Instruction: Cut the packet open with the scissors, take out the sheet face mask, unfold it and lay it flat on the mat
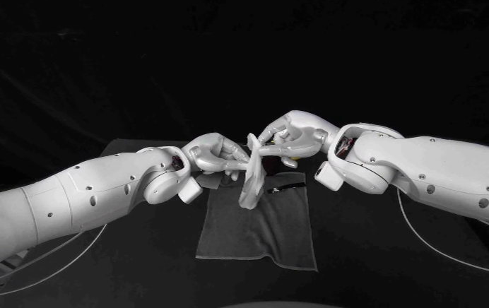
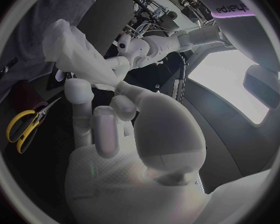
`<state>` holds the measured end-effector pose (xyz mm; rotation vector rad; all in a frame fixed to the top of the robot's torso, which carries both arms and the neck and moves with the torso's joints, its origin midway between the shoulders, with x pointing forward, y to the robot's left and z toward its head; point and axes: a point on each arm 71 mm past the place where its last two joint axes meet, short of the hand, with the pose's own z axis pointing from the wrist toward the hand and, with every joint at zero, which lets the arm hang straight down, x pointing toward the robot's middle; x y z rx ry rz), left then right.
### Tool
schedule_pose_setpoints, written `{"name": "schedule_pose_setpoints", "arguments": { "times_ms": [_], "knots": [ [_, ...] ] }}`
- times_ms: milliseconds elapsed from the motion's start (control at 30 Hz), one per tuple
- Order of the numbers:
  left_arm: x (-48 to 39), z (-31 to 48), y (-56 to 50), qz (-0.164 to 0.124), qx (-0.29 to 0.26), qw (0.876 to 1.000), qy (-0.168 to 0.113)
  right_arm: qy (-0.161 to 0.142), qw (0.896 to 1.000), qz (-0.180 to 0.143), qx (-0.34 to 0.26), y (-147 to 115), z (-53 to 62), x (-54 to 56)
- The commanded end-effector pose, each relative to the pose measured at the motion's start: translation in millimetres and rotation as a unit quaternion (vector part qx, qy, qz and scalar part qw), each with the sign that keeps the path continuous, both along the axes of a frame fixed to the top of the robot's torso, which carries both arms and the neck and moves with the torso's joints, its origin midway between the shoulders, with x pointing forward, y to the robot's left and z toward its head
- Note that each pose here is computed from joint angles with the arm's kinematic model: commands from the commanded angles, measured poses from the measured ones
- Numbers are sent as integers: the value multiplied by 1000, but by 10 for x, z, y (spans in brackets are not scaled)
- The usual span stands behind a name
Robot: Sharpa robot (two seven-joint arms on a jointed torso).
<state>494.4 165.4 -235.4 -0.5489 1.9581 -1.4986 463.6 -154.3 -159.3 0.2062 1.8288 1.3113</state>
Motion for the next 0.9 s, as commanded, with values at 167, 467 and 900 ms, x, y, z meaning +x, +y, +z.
{"name": "schedule_pose_setpoints", "arguments": {
  "times_ms": [167, 467, 900],
  "knots": [
    [45, 26, 60, 57, -15, 998, -9, -1, 1000, -3, -2, -12, -3, 5],
    [-4, 12, -16, 34, -5, 999, -8, -4, 1000, -6, -3, -4, -4, 11],
    [-39, 6, -124, 28, -16, 999, -14, -8, 1000, -8, -5, 3, -5, 24]
  ]
}}
